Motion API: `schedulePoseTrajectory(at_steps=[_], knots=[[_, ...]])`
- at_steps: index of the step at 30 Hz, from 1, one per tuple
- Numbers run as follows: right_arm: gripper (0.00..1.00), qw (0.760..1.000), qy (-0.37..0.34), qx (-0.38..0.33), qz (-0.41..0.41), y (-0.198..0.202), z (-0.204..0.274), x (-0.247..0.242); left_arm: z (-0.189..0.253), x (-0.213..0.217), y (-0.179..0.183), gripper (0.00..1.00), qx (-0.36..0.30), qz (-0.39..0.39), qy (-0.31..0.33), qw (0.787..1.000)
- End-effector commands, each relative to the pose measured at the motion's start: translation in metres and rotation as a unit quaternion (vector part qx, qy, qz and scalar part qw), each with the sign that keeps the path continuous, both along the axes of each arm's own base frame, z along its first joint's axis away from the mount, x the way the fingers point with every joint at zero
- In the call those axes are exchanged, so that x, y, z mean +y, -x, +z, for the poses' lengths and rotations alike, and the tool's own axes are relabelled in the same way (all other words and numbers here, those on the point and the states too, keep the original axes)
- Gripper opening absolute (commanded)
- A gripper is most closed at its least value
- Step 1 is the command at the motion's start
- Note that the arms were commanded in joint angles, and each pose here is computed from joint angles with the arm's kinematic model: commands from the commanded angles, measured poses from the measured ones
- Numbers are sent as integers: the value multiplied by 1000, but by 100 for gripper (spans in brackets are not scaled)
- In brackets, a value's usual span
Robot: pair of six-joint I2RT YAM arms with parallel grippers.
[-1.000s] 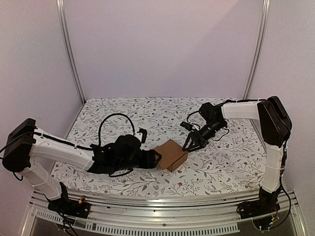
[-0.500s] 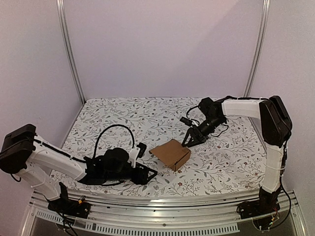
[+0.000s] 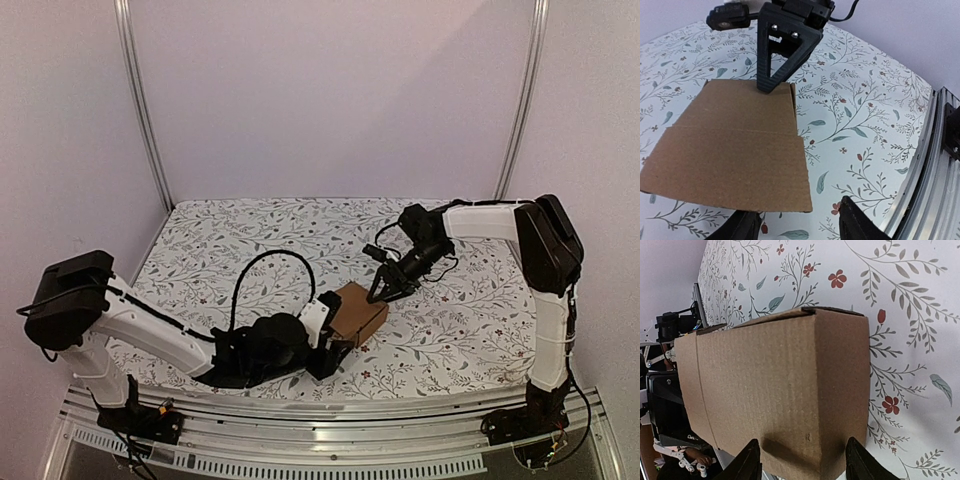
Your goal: Fold the paper box
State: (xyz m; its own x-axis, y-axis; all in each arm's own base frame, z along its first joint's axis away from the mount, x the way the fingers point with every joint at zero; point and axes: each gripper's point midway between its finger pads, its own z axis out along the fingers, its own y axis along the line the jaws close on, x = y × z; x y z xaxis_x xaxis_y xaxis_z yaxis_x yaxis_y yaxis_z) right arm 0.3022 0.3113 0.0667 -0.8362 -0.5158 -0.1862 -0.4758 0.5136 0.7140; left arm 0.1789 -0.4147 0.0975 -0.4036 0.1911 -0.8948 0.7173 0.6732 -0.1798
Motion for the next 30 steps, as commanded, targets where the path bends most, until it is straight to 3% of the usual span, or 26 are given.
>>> schedulePoseTrajectory(at_steps=[1, 12, 17, 26, 30], knots=[[56, 1000, 20, 12, -2, 6, -15, -2, 0, 6, -7, 51, -31, 35, -12, 999], [54, 998, 53, 33, -33, 9, -38, -5, -5, 1, 2, 35, -24, 10, 3, 1000], [54, 996, 56, 47, -53, 10, -41, -5, -14, -2, 15, 40, -12, -19, 6, 1000], [54, 996, 36, 55, -59, 11, -39, -1, -16, 15, 22, 55, 7, 10, 41, 999], [54, 995, 30, 61, -68, 9, -39, 2, -9, 19, 12, 52, -24, 38, 38, 998]])
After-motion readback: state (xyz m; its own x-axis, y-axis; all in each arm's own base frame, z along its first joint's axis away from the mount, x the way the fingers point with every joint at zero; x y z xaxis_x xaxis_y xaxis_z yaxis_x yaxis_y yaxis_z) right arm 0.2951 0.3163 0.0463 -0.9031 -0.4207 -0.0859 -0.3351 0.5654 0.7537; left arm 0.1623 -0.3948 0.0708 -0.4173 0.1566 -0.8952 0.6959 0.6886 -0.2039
